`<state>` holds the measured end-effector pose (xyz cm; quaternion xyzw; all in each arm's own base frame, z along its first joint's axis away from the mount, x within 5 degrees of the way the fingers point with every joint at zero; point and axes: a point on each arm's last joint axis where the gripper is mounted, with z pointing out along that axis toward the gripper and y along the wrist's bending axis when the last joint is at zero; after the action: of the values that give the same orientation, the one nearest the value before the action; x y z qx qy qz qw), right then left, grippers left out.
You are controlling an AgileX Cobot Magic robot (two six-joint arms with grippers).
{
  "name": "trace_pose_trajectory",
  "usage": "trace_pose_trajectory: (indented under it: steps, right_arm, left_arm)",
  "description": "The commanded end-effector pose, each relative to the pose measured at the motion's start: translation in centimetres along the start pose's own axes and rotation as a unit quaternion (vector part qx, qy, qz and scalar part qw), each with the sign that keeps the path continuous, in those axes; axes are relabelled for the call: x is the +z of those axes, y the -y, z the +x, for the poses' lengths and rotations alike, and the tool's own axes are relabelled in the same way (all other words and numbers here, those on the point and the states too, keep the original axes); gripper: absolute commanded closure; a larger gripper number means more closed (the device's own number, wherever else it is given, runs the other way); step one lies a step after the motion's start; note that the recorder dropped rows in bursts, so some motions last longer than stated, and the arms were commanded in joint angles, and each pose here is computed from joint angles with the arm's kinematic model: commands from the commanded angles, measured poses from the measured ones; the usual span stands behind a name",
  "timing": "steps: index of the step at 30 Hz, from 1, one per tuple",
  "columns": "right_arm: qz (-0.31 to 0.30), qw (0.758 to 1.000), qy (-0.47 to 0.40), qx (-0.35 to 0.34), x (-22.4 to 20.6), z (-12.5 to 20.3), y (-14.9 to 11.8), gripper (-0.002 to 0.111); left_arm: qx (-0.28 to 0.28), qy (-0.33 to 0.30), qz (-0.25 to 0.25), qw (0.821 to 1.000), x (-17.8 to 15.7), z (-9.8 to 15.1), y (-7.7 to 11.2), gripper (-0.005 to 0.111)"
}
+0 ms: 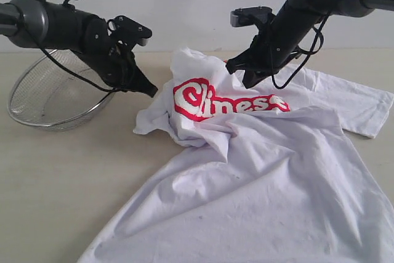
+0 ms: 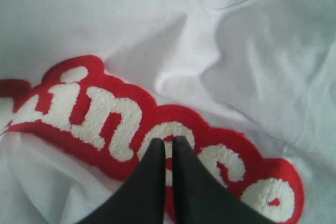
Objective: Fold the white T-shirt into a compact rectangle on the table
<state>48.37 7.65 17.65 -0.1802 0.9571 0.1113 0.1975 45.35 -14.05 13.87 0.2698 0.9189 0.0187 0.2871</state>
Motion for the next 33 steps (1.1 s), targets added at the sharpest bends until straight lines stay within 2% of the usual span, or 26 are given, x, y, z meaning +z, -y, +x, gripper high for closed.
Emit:
trace_pose_trajectory:
  steps: [1,5,8,10,15,18,21,25,33]
  right_arm:
    - [0.007,1.0,0.012,-0.002,0.0,-0.3,0.1,0.108]
    - [0.021,0.999,0.024,0.007,0.0,-0.5,0.4,0.108]
    - [0.03,0.999,0.033,0.004,-0.1,-0.6,0.6,0.108]
    - [0.036,0.999,0.038,0.007,-0.1,-0.7,0.7,0.108]
    - [0.091,0.995,0.039,0.025,-0.1,-0.7,1.7,0.108]
    - [0.122,0.992,0.023,0.026,0.6,-0.3,2.4,0.108]
    - [0.131,0.991,0.005,0.028,1.9,0.3,2.9,0.108]
    - [0.128,0.991,-0.007,0.042,3.7,1.0,3.2,0.108]
    - [0.127,0.991,-0.018,0.044,4.4,1.4,3.4,0.108]
  left_arm:
    - [-0.024,-0.015,-0.022,0.999,0.1,0.9,-2.1,0.102]
    - [-0.042,-0.018,-0.034,0.998,0.1,1.6,-4.0,0.102]
    - [-0.055,-0.018,-0.029,0.998,-0.1,1.5,-4.1,0.102]
    - [-0.064,-0.006,-0.009,0.998,-0.7,0.8,-3.1,0.102]
    - [-0.015,-0.008,0.065,0.998,-1.6,-0.6,1.9,0.102]
    - [-0.007,-0.01,0.08,0.997,-1.6,-0.7,3.8,0.102]
    - [-0.003,-0.016,0.086,0.996,-1.6,-0.6,4.5,0.102]
    - [-0.005,-0.01,0.082,0.997,-1.3,-0.4,4.4,0.102]
    - [-0.021,-0.045,0.095,0.994,2.7,1.7,5.4,0.102]
